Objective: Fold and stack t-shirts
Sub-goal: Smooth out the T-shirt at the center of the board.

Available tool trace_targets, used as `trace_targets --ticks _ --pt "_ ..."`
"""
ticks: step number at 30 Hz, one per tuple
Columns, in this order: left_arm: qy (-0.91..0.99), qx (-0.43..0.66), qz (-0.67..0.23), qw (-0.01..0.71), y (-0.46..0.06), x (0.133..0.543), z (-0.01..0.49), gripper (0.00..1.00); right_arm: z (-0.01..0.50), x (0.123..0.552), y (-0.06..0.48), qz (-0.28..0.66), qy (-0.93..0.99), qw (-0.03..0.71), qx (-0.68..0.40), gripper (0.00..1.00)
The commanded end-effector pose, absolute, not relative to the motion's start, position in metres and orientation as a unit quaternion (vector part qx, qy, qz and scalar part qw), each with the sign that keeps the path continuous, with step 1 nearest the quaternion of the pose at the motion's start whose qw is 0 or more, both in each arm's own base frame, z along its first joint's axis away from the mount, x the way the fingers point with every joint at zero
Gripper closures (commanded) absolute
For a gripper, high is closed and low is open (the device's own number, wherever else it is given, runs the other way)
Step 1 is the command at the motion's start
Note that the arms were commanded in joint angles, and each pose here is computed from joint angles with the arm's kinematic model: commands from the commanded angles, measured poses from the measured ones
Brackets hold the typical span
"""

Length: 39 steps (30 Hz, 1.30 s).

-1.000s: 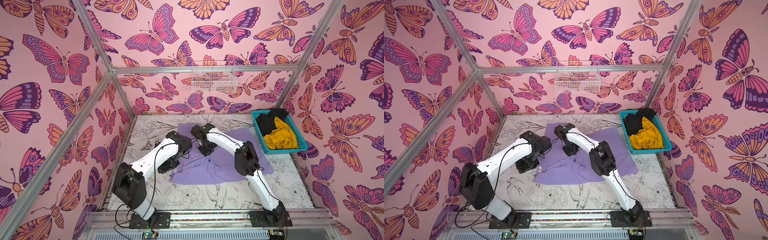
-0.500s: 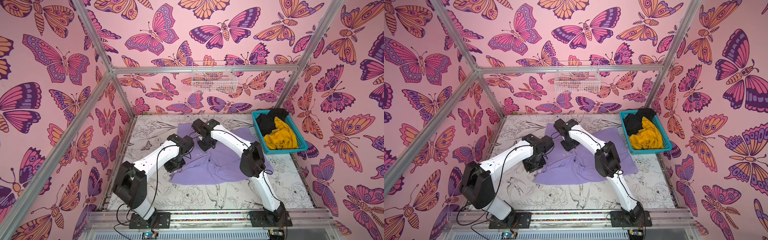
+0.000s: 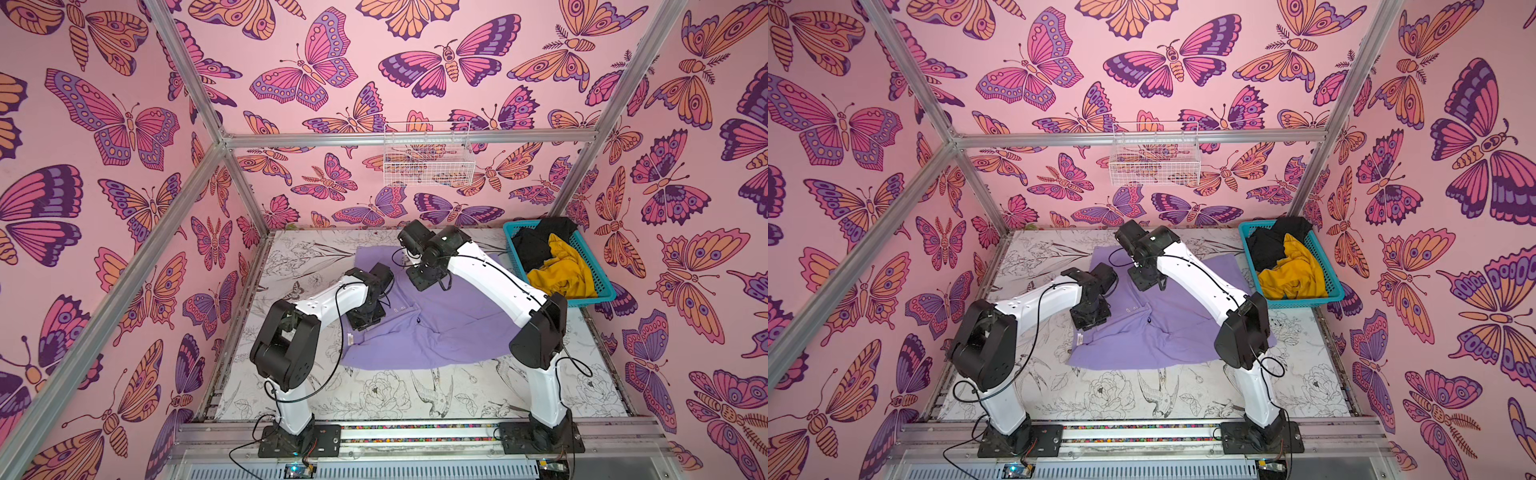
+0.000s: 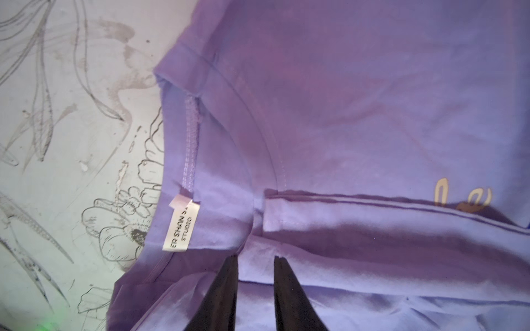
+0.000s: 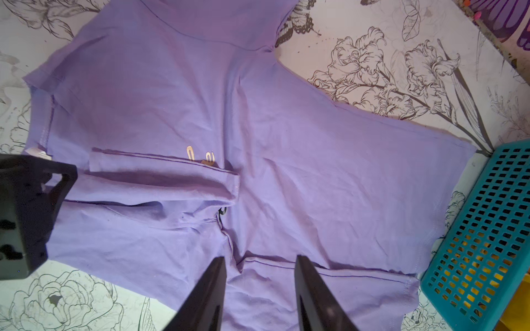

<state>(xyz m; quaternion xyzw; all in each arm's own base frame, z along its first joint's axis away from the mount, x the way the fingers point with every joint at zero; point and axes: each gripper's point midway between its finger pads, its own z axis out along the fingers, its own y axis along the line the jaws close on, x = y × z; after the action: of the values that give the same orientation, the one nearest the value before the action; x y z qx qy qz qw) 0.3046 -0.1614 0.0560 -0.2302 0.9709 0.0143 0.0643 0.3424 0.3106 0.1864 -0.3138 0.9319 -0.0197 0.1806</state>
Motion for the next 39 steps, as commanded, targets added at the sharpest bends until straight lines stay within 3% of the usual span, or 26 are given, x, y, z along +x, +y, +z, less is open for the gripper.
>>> trace_targets --ticks 1,17,33,39 --pt "0.973 -0.220 0.006 0.063 -0.164 0.309 0.050 0.71 0.178 0.339 0.300 -0.036 0.936 0.165 -0.310 0.55" --pt "0.973 -0.229 0.004 0.014 -0.163 0.306 0.017 0.70 0.174 0.337 0.295 -0.045 0.938 0.156 -0.306 0.56" --pt "0.975 -0.221 0.000 0.031 -0.165 0.317 0.021 0.71 0.168 0.336 0.296 -0.047 0.939 0.146 -0.309 0.59" --pt "0.976 -0.216 0.013 0.028 -0.162 0.316 0.020 0.82 0.165 0.335 0.299 -0.040 0.939 0.141 -0.311 0.65"
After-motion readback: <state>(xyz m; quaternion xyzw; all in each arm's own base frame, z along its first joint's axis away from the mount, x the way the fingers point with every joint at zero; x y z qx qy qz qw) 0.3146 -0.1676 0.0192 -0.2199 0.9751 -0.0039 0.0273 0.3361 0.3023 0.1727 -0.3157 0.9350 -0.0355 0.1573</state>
